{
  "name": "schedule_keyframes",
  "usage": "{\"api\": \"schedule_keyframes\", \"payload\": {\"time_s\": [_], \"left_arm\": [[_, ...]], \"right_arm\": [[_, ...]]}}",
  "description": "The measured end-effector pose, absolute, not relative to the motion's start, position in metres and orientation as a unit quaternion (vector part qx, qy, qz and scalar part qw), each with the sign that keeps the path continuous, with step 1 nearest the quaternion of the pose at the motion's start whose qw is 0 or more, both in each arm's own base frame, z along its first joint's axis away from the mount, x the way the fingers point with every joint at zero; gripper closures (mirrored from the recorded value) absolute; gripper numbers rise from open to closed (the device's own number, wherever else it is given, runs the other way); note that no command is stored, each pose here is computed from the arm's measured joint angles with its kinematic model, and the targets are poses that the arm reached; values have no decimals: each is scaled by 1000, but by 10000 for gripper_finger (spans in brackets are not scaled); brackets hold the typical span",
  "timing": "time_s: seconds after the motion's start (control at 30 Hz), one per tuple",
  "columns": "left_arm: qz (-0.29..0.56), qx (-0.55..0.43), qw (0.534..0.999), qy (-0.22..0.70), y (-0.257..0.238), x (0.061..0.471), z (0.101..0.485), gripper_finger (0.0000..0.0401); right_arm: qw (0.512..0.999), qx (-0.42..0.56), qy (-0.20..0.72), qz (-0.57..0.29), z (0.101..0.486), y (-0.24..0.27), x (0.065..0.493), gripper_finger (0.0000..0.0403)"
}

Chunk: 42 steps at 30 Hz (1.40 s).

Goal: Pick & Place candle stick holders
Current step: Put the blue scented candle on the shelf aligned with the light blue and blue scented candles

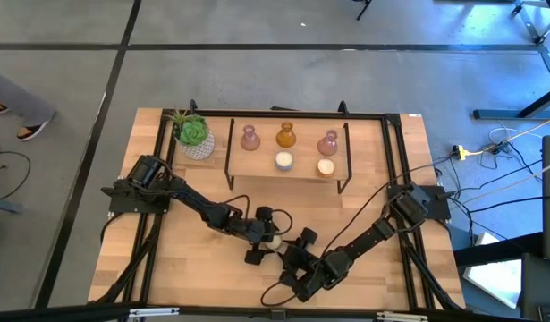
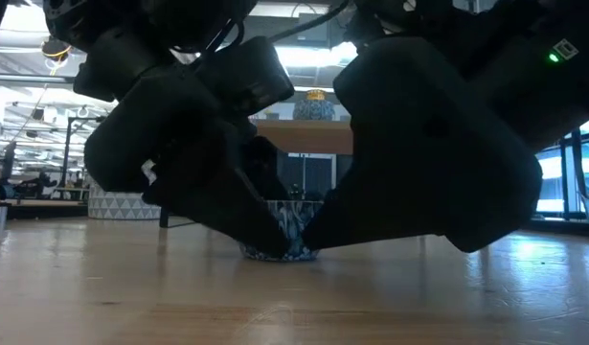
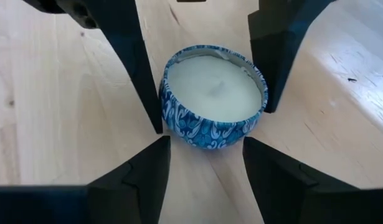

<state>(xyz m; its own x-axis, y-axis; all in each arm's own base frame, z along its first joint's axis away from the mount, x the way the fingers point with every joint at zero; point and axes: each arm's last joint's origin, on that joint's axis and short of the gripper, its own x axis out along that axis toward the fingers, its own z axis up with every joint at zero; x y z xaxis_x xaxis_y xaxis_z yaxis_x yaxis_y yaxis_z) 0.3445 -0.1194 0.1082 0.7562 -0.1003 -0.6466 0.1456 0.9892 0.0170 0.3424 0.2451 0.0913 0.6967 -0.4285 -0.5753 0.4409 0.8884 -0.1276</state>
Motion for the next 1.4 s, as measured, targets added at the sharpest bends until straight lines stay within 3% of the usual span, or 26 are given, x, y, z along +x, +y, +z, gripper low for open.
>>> {"api": "schedule_keyframes", "payload": {"time_s": [0.47,0.77,0.97,1.17,1.4], "left_arm": [[-70,31,940,332,-122,351,94,39],[-74,24,934,349,-121,348,94,112],[-72,23,931,358,-120,345,100,113],[-39,50,921,384,-120,325,136,113],[10,73,940,333,-116,297,202,113]], "right_arm": [[921,14,314,-230,91,246,342,199],[920,7,321,-225,90,252,336,199],[921,10,320,-222,92,255,333,199],[925,14,317,-210,93,265,326,199],[929,20,311,-199,94,273,320,199]]}}
